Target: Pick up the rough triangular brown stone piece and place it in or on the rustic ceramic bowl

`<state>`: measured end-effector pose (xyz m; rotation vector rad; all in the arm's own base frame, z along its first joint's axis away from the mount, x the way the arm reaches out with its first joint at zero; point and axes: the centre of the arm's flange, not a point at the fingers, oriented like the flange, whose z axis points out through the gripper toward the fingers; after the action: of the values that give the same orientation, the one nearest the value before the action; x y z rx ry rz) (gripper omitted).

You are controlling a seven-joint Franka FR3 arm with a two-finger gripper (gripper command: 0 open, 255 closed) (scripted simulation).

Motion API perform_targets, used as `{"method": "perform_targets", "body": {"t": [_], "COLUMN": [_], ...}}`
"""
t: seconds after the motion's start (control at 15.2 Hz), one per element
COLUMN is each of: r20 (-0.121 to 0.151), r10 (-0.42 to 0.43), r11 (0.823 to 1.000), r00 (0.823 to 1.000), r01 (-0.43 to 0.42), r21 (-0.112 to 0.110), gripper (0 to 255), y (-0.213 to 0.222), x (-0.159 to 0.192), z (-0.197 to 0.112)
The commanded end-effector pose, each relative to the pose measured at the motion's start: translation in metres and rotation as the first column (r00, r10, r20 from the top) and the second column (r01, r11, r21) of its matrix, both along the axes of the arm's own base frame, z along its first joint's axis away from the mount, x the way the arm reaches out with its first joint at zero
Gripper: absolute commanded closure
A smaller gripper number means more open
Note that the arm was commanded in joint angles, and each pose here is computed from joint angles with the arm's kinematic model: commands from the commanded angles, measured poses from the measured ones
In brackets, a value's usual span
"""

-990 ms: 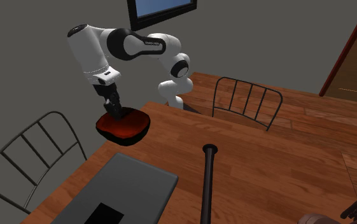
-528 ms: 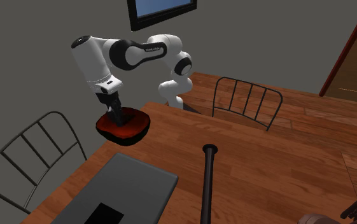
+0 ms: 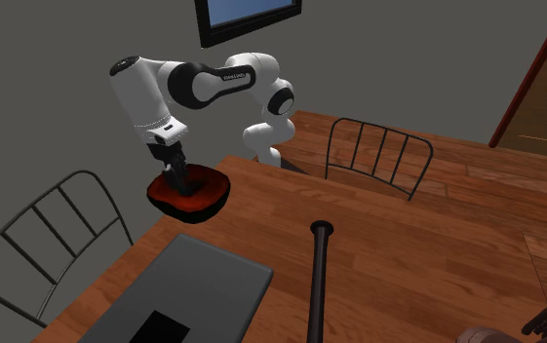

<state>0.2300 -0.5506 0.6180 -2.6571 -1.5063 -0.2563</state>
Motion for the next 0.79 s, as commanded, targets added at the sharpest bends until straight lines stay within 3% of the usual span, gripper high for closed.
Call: {"method": "perform_targets", "body": {"t": [0.0,0.26,0.53,0.73], "r20": [0.0,0.0,0.0,0.0], "r10": [0.0,0.0,0.0,0.0], "r11": [1.0,1.0,1.0,1.0], "r00": [1.0,1.0,1.0,1.0], "r01": [0.0,0.0,0.0,0.0], "r21": [0.0,0.0,0.0,0.0], "gripper": [0,0,0,0], "y": [0.0,0.0,-0.007,-0.007], "x": [0.0,0.0,-0.005,-0.005], "z": [0.0,0.0,0.049,0.049]}}
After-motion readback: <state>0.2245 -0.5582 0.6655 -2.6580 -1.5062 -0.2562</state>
